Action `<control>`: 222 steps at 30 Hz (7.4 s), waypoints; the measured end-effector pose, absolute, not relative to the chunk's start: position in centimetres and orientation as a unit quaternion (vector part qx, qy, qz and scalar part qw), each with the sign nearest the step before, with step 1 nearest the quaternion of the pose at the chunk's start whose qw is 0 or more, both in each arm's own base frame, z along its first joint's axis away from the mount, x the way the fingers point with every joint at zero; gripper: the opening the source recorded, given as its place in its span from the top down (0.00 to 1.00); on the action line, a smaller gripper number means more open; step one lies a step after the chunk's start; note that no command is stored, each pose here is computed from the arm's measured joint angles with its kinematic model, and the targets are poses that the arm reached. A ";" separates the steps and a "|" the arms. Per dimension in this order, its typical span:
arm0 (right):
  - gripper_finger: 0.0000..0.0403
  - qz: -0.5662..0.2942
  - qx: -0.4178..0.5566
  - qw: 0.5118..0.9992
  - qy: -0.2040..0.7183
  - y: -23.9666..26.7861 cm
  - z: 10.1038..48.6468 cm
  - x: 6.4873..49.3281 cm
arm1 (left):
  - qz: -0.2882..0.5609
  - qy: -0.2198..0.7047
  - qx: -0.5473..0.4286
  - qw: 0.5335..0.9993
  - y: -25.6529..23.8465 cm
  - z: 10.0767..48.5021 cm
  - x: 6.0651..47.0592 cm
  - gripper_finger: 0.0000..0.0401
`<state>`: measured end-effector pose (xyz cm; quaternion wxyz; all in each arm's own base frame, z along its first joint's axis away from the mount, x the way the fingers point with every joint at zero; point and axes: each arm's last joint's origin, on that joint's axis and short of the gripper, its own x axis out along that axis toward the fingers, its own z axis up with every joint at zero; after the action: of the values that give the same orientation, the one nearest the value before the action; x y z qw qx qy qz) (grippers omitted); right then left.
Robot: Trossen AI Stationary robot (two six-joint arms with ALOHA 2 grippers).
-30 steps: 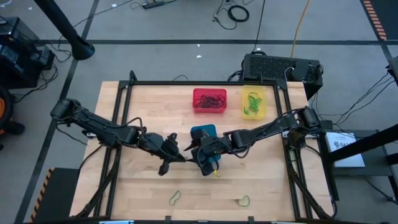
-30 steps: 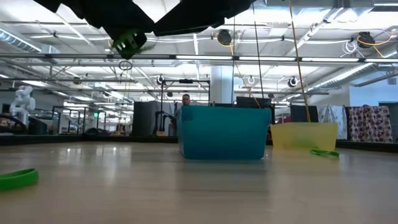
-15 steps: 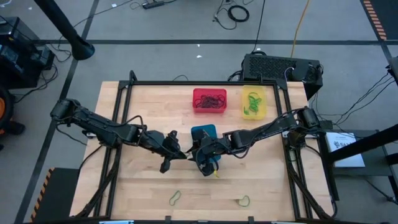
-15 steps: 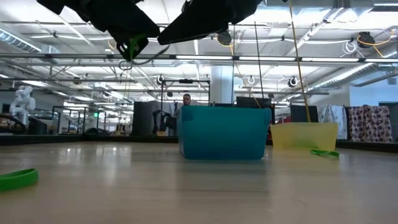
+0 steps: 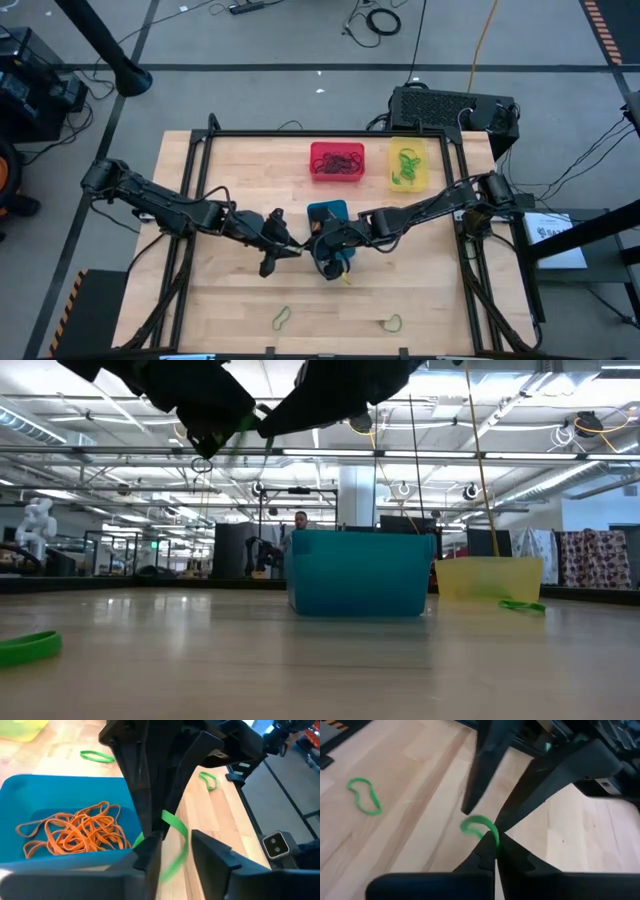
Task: Sort rubber bands into baskets
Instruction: Put the green rubber band into the yellow bin
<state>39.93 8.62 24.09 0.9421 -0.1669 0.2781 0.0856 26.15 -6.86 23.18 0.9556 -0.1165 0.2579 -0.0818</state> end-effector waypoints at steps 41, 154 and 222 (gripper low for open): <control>0.88 -0.430 0.129 0.707 0.547 -16.0 21.1 18.6 | 0.035 0.422 -0.284 0.860 -8.8 23.1 18.9 0.60; 0.53 0.132 -0.071 0.973 0.175 20.3 21.0 33.8 | -0.157 0.228 -0.124 0.953 -18.6 22.2 30.6 1.00; 1.00 -0.224 0.074 0.792 0.563 0.9 27.6 22.2 | 0.088 0.422 -0.197 0.881 -12.6 24.0 24.9 0.56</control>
<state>22.22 0.89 27.57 0.7921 0.0736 0.5631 -0.2236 24.87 -12.55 24.02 0.8806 -0.1965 0.4221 0.0883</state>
